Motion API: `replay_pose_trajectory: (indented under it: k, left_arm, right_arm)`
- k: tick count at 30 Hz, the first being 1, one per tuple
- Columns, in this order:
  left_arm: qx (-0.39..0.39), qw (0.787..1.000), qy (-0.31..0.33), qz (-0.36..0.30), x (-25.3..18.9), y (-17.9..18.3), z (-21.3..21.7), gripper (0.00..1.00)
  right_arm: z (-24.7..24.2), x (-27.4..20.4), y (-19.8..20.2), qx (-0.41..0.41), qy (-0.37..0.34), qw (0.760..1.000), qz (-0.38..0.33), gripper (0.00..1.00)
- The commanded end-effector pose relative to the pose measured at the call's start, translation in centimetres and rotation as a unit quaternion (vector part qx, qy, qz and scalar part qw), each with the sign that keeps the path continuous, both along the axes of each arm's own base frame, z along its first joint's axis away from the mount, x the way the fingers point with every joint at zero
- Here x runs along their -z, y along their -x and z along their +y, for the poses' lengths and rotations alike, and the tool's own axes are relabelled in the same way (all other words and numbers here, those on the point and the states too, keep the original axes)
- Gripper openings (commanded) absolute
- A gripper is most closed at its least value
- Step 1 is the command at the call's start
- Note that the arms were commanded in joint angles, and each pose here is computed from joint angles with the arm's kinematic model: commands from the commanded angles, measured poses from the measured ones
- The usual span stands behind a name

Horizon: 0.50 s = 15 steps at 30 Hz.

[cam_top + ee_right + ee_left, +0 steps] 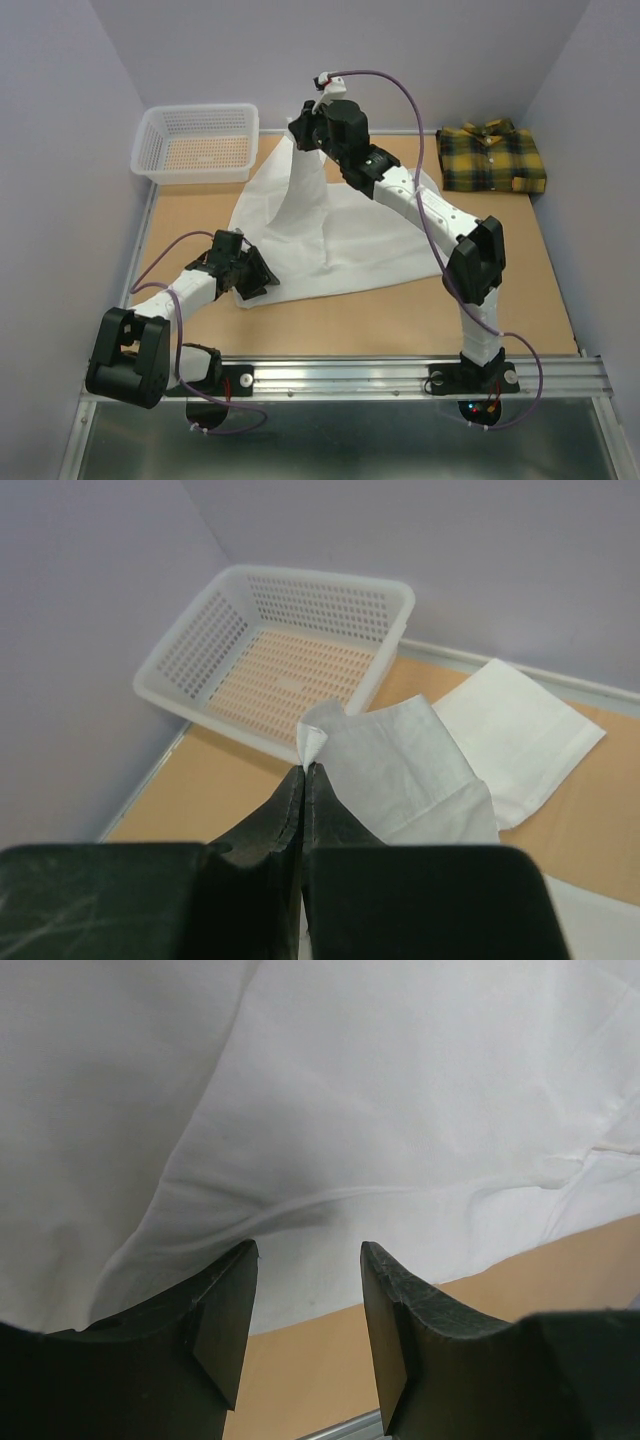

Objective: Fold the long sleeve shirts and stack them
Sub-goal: Fold the shirt

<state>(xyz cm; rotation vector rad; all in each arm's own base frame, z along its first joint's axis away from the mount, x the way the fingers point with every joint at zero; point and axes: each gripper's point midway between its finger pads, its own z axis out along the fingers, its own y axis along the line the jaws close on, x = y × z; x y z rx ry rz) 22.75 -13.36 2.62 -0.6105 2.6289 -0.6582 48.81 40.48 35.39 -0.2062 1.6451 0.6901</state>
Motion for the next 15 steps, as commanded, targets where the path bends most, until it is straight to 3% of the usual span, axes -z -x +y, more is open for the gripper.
replay_pose_trajectory:
  k: [1, 2, 4, 5, 11, 15]
  left_arm:
    - [-0.006, 0.999, -0.027, 0.025, 1.4, 1.5, 1.1, 0.57]
    - [-0.008, 0.999, -0.028, 0.026, 1.4, 1.6, 1.1, 0.57]
    - [-0.009, 0.999, -0.027, 0.026, 1.4, 1.6, 1.1, 0.57]
    - [-0.010, 0.999, -0.026, 0.024, 1.3, 1.6, 1.1, 0.57]
    - [-0.017, 0.999, -0.024, 0.021, 1.1, 1.6, 1.2, 0.57]
    - [-0.020, 0.999, -0.024, 0.022, 1.2, 1.7, 1.2, 0.57]
  right_arm:
    - [-1.4, -4.7, 4.1, -0.042, -0.008, 0.998, -0.049, 0.01]
    - [-2.0, -2.4, 4.3, -0.037, 0.010, 0.999, -0.030, 0.01]
    - [-3.6, -3.4, 5.5, -0.029, 0.015, 0.999, -0.040, 0.01]
    - [-4.2, -1.2, 5.8, -0.023, 0.035, 0.999, -0.026, 0.01]
    - [-9.1, -0.4, 8.5, 0.011, 0.059, 0.998, -0.025, 0.01]
    - [-12.4, 2.8, 9.9, 0.029, 0.089, 0.996, -0.007, 0.00]
